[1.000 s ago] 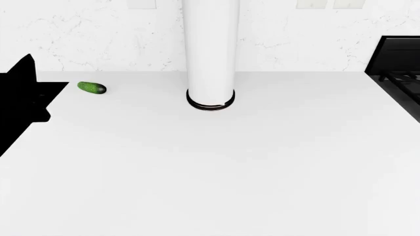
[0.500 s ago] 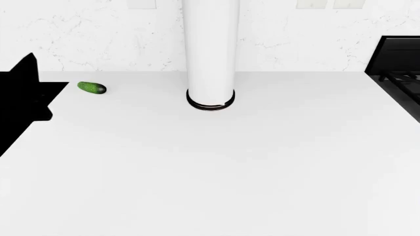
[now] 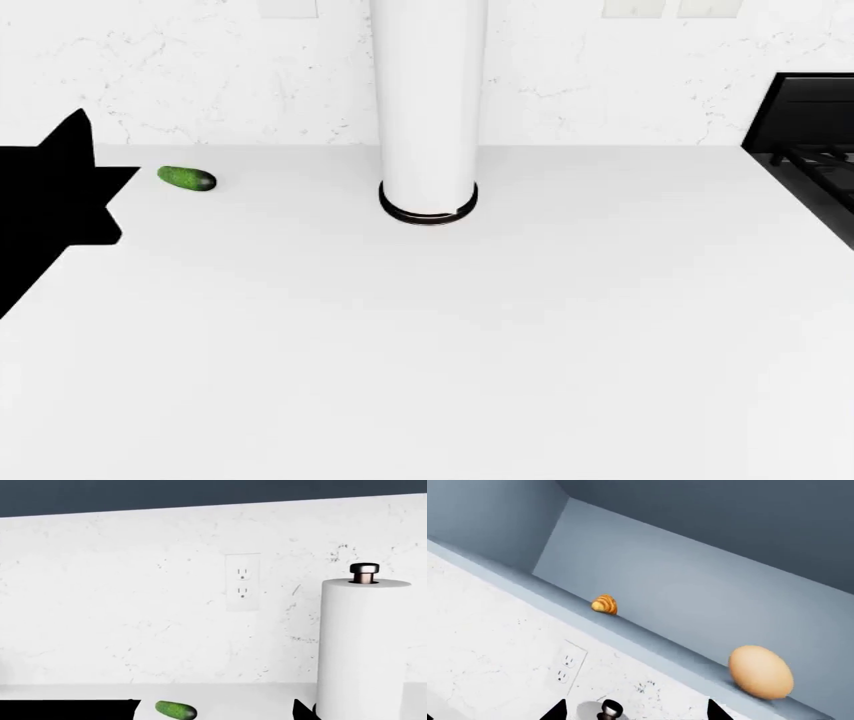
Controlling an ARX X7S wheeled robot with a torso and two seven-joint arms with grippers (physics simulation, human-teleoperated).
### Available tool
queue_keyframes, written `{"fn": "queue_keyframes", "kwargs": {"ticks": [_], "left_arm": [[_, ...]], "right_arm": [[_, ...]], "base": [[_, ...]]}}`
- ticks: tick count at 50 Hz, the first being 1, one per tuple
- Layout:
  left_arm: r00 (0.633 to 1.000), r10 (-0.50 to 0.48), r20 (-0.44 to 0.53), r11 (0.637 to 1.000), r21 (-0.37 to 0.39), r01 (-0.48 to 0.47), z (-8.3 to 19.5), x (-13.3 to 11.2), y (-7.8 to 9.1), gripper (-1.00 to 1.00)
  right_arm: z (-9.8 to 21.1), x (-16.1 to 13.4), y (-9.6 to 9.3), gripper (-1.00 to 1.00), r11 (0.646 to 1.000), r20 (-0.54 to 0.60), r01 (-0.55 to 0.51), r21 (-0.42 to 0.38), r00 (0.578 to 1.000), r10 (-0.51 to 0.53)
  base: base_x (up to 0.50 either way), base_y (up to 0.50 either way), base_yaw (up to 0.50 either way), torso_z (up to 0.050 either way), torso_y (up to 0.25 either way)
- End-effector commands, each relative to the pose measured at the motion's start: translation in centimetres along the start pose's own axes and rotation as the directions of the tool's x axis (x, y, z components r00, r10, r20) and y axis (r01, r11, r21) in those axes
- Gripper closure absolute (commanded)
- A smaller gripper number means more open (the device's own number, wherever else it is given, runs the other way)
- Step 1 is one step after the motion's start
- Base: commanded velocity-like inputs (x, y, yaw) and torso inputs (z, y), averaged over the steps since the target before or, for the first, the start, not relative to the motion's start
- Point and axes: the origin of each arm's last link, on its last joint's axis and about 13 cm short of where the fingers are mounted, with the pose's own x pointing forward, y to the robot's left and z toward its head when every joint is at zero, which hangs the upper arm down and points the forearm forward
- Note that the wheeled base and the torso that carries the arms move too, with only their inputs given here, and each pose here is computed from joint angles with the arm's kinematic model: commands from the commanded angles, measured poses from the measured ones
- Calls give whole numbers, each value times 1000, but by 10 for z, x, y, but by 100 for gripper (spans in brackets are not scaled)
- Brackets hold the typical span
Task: Pick the egg from the counter and place it in the cabinet.
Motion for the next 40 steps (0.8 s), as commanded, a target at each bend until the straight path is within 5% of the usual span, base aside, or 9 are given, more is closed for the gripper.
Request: {"fn": "queue_keyframes", "kwargs": {"ticks": [1,40], "left_arm": [[1000,-3,2,1000,3,3,1,1,-1,-100],[1000,-9,6,1000,1,9,0,1,-3,-100]], "right_arm": [[-18,-9,13,-100,999,7,-41,9,999,41],[-85,-10,36,-100,996,-56,-59,61,996,62]], "base": [[0,0,0,0,0],[0,0,0,0,0]]}}
